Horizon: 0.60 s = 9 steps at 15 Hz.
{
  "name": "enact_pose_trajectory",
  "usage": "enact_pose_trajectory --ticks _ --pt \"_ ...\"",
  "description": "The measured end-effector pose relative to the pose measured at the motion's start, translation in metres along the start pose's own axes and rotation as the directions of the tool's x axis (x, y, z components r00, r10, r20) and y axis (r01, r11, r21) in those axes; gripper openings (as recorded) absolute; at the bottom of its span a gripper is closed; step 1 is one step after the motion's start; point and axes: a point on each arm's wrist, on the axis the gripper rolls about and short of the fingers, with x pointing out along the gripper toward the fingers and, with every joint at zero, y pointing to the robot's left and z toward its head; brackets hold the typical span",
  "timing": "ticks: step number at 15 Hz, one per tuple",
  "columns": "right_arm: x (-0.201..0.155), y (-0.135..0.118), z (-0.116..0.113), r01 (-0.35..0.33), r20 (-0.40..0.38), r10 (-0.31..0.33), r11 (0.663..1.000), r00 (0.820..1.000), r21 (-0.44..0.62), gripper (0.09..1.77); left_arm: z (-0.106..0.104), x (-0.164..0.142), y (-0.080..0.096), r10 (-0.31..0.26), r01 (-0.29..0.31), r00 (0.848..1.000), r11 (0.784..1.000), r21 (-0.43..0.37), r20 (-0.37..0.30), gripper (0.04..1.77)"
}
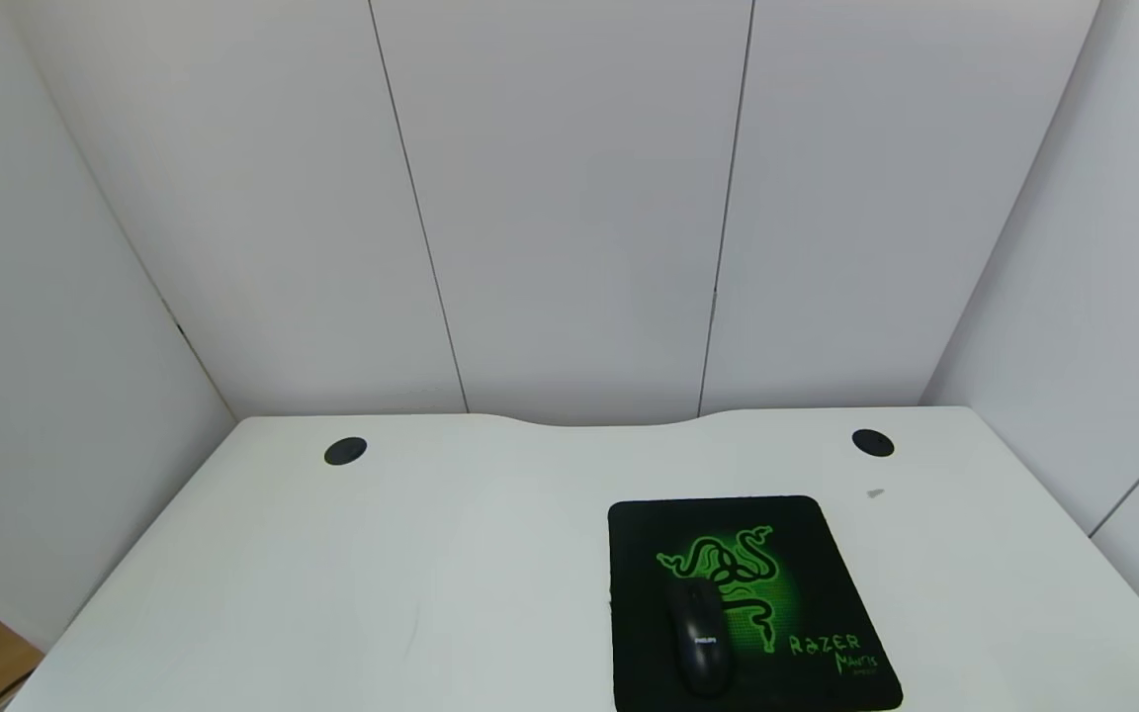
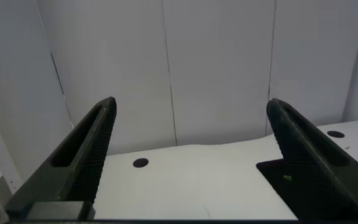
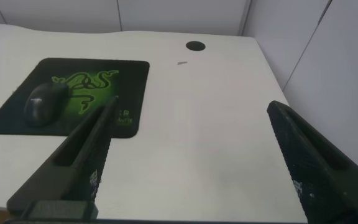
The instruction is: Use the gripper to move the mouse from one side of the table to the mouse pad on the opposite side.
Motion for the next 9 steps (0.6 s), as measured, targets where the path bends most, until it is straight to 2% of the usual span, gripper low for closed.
enact_pose_trajectory --ticks 3,6,8,9 --pt "0.0 0.0 0.0 0.0 0.0 0.0 1.0 1.0 0.0 1.71 -0.027 0.005 0.0 0.031 -0.032 0.999 0.999 -0.008 -0.025 1.72" --pt "0.0 0.0 0.0 0.0 0.0 0.0 1.0 1.0 0.0 1.71 -0.073 0.013 0.001 0.053 -0.054 0.993 0.999 -0.005 -0.104 1.72" --pt "0.0 0.0 0.0 0.0 0.0 0.0 1.0 1.0 0.0 1.71 -0.103 0.013 0.0 0.06 -0.063 0.98 0.998 -0.007 -0.19 1.72" --pt "0.0 0.0 0.0 0.0 0.0 0.0 1.0 1.0 0.0 1.71 -0.115 0.012 0.0 0.061 -0.066 0.966 0.998 -0.013 -0.253 1.72"
